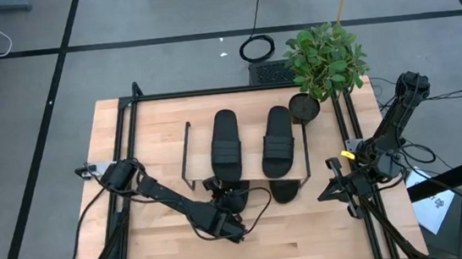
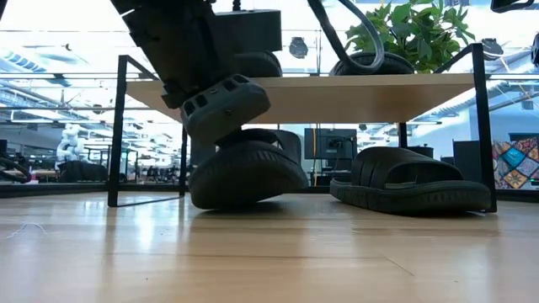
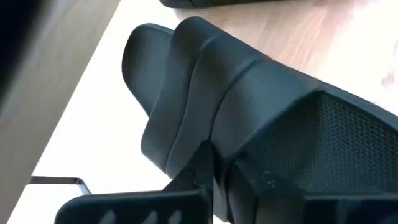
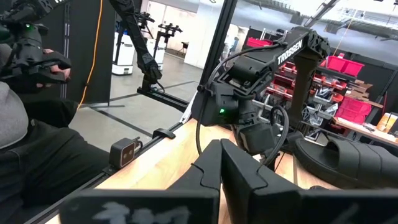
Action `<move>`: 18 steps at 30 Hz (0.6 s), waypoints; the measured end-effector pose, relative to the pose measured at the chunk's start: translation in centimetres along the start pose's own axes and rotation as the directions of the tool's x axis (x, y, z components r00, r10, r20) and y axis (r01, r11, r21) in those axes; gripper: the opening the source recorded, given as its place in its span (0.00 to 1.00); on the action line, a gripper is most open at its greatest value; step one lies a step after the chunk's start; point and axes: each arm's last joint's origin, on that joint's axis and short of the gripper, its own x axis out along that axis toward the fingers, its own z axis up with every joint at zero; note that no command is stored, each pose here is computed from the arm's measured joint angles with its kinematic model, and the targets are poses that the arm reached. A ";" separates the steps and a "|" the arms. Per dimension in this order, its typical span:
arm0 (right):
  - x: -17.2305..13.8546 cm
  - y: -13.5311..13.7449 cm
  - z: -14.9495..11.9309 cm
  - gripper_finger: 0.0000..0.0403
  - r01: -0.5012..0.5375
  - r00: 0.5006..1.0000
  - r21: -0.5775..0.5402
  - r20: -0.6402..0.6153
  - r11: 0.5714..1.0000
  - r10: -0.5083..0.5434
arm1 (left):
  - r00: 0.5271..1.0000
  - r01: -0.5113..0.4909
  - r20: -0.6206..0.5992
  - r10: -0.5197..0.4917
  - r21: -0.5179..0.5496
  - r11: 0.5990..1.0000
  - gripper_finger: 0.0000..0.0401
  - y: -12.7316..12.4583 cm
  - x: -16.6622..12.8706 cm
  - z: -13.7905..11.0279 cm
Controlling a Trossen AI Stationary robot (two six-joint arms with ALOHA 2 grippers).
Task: Pick and place slides into the shelf
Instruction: Put the black slides under the shelf
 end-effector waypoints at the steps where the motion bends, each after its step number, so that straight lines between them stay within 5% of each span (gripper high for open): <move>1: 0.0 0.0 0.0 0.00 0.000 1.000 0.000 0.000 1.000 0.000 | 1.000 0.003 0.000 -0.003 0.000 1.000 0.05 0.0 0.0 0.0; 18: 0.0 0.0 0.0 0.00 -0.001 1.000 0.024 0.000 1.000 0.001 | 0.996 0.085 -0.025 -0.084 0.025 0.996 0.35 -0.7 -0.3 -0.1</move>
